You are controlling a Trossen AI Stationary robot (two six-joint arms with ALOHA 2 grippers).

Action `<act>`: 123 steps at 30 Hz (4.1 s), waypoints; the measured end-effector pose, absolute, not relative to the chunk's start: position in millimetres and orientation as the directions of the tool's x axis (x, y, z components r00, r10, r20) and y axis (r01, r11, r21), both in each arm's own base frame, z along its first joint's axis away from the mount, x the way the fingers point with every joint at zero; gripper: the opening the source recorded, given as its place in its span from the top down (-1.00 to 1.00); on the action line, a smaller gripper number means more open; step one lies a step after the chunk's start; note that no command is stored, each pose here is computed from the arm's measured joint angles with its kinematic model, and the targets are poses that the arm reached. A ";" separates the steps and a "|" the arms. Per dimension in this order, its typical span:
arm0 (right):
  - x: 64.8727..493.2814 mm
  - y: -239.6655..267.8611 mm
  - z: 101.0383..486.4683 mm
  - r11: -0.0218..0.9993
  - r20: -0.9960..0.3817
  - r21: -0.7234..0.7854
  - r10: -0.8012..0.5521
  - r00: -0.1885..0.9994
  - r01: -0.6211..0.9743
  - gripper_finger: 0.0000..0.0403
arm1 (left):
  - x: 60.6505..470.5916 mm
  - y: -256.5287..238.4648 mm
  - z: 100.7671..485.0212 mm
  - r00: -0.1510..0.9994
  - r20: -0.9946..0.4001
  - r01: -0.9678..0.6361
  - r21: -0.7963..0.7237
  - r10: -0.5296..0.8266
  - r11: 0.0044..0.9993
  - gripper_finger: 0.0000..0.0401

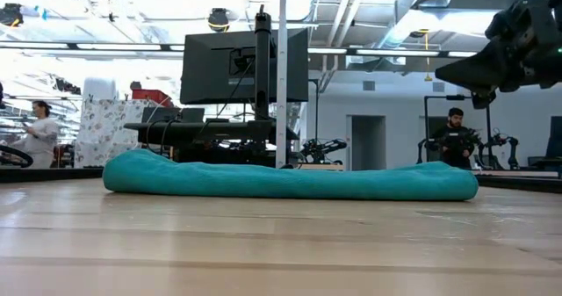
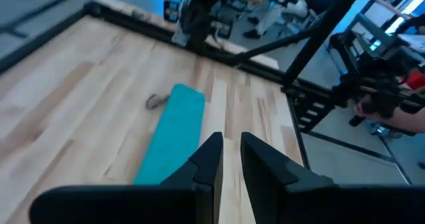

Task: Roll towel
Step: Return to Home Position

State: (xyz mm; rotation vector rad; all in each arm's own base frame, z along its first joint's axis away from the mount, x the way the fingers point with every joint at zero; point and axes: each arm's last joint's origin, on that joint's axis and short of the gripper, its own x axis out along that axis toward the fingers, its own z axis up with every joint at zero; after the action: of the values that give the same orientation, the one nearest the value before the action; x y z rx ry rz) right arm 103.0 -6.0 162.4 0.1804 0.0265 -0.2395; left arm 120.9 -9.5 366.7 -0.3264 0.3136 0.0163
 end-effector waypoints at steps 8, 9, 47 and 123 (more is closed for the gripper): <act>104.8 -6.6 159.4 0.949 -0.082 0.194 -0.238 0.968 0.250 1.00 | 104.4 -8.9 371.1 0.966 -0.252 0.010 -0.211 -0.064 0.977 0.81; 104.8 -6.6 159.3 0.949 -0.082 0.194 -0.238 0.968 0.250 1.00 | 103.4 -9.1 369.7 0.964 -0.253 0.029 -0.188 -0.077 0.982 0.81; 104.8 -6.6 159.7 0.947 -0.075 0.198 -0.241 0.968 0.251 1.00 | 96.7 -4.1 170.5 0.997 0.043 -0.059 0.003 0.059 0.998 0.81; 104.8 -6.6 160.3 0.948 -0.069 0.199 -0.240 0.968 0.250 1.00 | 97.4 -4.4 168.3 0.998 0.032 -0.052 -0.008 0.053 0.999 0.81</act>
State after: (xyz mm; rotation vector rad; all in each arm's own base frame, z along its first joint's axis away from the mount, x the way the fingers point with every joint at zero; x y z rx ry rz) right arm 104.8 -6.6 160.3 0.2079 0.0443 -0.2494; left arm 97.4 -4.4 168.3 -0.0072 -0.0318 0.0526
